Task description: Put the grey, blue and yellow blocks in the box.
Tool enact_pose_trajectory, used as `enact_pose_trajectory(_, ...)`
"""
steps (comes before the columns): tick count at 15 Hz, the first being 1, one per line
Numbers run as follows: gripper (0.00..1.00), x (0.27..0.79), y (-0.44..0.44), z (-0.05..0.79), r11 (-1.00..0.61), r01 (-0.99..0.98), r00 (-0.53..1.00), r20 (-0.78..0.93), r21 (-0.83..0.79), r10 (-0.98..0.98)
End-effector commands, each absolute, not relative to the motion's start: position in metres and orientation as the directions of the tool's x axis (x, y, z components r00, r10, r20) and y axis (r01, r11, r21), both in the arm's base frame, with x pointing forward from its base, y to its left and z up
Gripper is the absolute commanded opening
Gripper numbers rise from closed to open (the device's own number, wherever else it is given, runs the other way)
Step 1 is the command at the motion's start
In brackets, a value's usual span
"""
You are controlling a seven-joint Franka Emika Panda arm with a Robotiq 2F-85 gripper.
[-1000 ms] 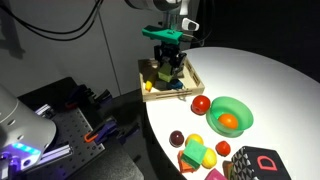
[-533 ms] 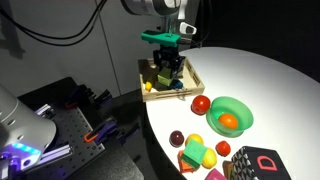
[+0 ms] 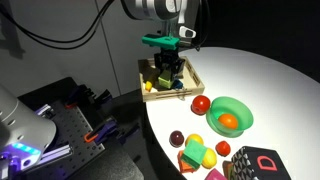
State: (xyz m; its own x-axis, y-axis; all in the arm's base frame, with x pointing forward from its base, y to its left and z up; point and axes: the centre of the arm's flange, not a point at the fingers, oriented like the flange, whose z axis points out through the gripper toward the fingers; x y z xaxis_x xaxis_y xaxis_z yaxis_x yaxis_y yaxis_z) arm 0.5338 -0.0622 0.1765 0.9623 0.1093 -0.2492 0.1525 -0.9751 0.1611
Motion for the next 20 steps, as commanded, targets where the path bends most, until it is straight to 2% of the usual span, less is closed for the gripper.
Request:
enact_pose_trajectory(1,0.3,0.5472,-0.0615,0.1761,-0.973,0.128,0.968,-0.236,0.191,0.081)
enact_pose_trajectory(16,0.3,0.5531,-0.0555,0.1763,-0.978,0.134,0.966,-0.243,0.161,0.092)
enact_pose_trajectory(17,0.8,0.553,-0.0558,0.1759,-0.977,0.135,0.965,-0.246,0.163,0.092)
enact_pose_trajectory(18,0.81,0.5528,-0.0563,0.176,-0.978,0.134,0.965,-0.248,0.163,0.091)
enact_pose_trajectory(20,0.95,0.5519,-0.0582,0.1779,-0.978,0.133,0.964,-0.249,0.162,0.09)
